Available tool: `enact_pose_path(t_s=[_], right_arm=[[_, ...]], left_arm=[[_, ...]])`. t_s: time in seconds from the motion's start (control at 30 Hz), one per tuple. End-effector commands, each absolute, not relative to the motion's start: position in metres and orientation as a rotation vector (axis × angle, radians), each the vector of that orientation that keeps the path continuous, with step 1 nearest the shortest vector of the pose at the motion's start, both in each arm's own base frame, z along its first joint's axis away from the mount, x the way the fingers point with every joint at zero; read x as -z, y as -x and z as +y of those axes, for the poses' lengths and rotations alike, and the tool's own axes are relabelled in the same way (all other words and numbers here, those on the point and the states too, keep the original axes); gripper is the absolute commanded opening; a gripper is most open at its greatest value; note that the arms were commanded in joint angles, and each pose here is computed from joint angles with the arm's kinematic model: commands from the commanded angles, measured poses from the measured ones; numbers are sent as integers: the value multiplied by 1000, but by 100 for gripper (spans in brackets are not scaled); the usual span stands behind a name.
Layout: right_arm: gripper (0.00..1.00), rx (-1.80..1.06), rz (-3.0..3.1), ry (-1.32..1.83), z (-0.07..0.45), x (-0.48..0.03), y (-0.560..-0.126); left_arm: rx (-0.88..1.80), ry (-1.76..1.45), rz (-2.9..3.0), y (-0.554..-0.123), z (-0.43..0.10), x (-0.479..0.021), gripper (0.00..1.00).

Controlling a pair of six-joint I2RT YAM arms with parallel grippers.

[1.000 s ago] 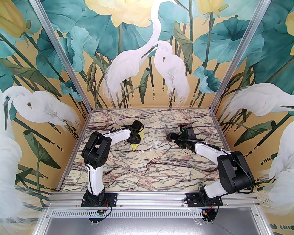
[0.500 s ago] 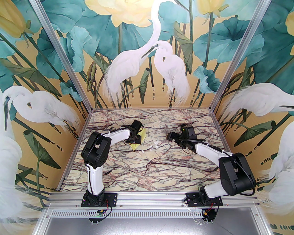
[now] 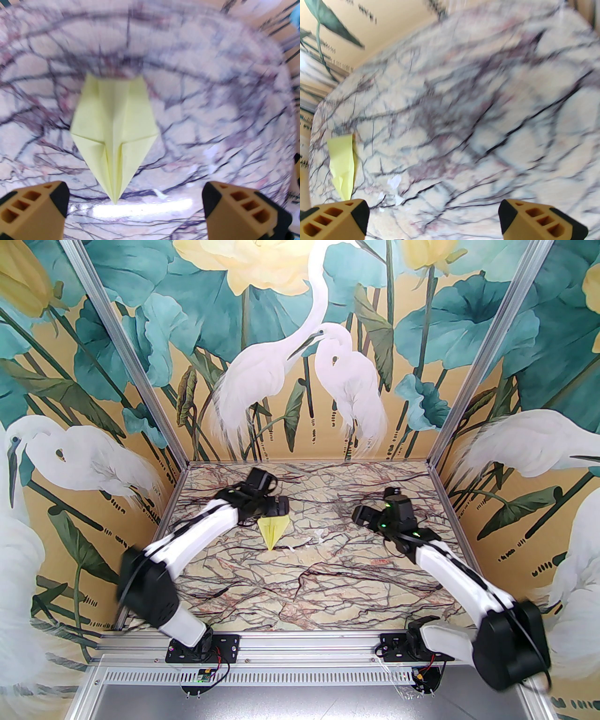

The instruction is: Fold a paper plane with a square sheet of paper (fold left side to right side)

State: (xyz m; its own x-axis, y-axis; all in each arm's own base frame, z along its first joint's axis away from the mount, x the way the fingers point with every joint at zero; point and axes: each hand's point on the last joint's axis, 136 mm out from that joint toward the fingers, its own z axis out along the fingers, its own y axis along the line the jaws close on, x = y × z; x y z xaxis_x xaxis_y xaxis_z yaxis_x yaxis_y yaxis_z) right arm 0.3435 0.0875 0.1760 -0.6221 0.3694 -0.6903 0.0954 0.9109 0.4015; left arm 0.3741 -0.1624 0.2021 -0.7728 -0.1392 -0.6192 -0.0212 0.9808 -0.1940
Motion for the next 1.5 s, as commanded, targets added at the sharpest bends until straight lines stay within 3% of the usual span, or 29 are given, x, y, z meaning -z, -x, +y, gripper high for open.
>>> enact_pose_path(t_s=[0.0,0.3,0.6,0.9,1.03,1.47], right_arm=[[99,-145,2128,-303,47,-199,-333],[99,155,1945,-268,3,-190,-323],[99,387,1885,-217,-24,-144,-353],[99,190,1771,-134,-19,-139,-385],[99,107,1704,-102,-17,-122,-386],[99,146,1802,-189,-32,-113,-398]], left_arm=[[37,313,2331,-365,-107,-209,100],[-382,526,2127,-340,6,-169,100],[-540,408,1922,-373,46,-156,99],[-168,380,1767,-392,52,-132,100],[-30,218,1804,-401,25,-124,100],[-31,205,1778,-400,26,-119,100]])
